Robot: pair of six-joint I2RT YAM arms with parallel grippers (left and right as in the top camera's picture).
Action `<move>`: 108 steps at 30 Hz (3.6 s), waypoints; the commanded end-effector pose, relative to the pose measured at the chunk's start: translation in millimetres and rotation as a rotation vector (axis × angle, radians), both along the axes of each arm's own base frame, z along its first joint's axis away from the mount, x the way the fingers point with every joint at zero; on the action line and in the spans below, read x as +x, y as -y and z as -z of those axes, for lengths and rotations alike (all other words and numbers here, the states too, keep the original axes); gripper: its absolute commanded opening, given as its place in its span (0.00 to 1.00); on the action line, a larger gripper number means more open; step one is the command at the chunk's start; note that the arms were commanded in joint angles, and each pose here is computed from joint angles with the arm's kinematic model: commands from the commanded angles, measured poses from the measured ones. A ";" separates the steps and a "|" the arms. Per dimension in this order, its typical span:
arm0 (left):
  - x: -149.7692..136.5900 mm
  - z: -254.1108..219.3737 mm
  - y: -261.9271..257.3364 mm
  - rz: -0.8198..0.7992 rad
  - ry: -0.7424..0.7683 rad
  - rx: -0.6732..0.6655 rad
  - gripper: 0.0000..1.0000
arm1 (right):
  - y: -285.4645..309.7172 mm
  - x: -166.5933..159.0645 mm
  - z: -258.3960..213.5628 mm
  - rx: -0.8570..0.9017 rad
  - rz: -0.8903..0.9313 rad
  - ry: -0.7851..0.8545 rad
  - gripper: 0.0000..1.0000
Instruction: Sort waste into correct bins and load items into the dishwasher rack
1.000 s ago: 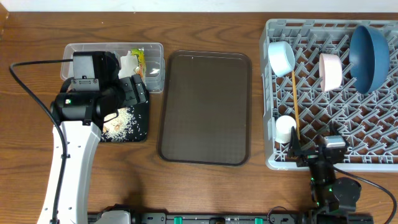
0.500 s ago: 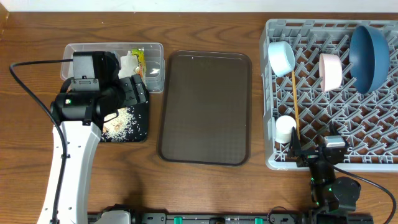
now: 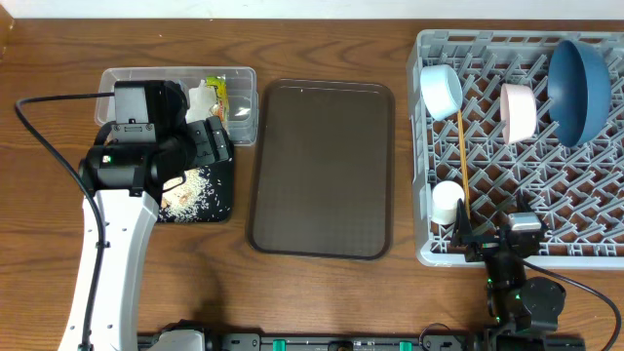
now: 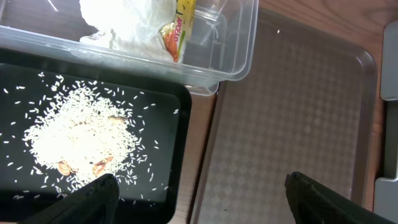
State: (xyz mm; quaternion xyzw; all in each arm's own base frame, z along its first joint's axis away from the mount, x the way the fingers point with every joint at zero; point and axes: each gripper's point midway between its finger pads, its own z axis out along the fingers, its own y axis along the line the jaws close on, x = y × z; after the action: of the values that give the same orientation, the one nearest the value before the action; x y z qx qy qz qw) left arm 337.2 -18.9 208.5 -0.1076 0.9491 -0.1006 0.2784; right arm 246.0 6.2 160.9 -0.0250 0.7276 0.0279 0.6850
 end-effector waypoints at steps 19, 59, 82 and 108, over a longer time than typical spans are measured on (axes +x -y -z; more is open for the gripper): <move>-30.4 -61.4 -27.3 -0.079 0.706 0.180 0.88 | 2.0 -0.2 0.6 0.016 0.012 0.000 0.99; -93.8 71.9 -36.9 -0.112 0.826 0.224 0.88 | 2.1 -0.2 0.7 0.016 0.012 -0.001 0.99; -93.7 73.4 -36.9 -0.111 0.820 0.224 0.89 | 2.1 -0.2 0.7 0.017 0.012 -0.001 0.99; -93.7 73.4 -36.9 -0.111 0.820 0.224 0.88 | 2.1 -0.2 0.7 0.016 0.012 -0.001 0.99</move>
State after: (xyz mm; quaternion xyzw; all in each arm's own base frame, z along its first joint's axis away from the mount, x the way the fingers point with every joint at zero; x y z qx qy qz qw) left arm 245.0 16.2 150.6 -0.0773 0.7399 -0.0241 0.6679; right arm 246.0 5.4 160.5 -0.0234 0.7280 0.0263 0.6846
